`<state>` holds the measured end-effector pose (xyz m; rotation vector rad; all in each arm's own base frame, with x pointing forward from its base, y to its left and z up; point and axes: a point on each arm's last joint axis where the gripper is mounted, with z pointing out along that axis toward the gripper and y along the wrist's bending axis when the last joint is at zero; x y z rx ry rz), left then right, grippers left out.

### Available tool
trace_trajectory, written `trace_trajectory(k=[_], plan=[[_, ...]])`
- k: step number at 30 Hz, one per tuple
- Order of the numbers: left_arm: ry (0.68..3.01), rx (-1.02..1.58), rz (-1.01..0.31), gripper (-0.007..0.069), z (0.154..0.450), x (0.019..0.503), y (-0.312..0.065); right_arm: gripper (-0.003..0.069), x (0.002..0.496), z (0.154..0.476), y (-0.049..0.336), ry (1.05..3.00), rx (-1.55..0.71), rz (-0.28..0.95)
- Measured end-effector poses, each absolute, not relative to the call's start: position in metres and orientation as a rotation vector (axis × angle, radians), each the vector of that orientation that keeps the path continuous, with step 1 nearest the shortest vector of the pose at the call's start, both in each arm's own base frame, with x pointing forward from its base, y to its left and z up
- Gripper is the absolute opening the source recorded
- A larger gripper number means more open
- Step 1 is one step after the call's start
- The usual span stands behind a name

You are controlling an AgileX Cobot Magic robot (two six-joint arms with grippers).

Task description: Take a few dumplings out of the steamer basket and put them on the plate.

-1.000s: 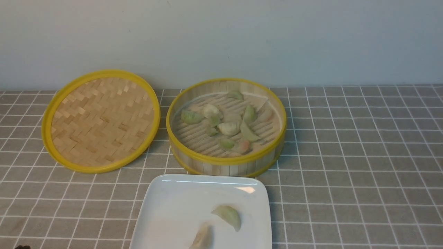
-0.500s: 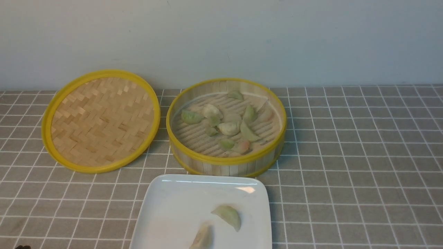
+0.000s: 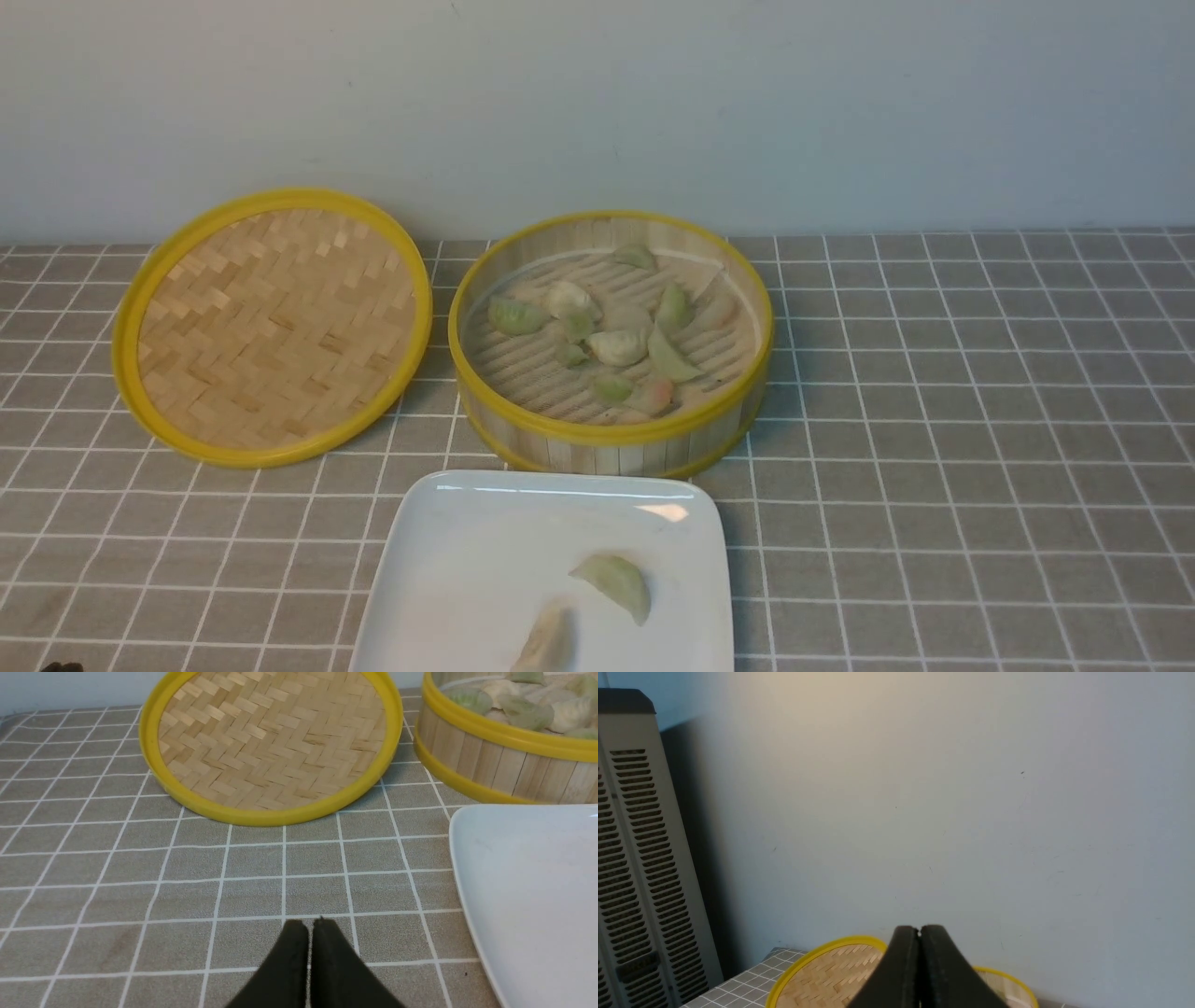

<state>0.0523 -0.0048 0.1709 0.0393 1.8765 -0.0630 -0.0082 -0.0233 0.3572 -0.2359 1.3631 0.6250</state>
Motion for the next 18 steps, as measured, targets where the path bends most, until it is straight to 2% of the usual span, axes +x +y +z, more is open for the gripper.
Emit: trace_trajectory(k=[13, 18], plan=[[1.876, 0.039, -0.063, -0.0005, 0.171, 0.052, -0.005, -0.0015, -0.011, 0.355, -0.013, 1.319, -0.362, 0.655], [1.876, 0.039, -0.063, -0.0005, 0.171, 0.052, -0.005, -0.0015, -0.004, 0.343, -0.004, 1.304, -0.407, 0.640]])
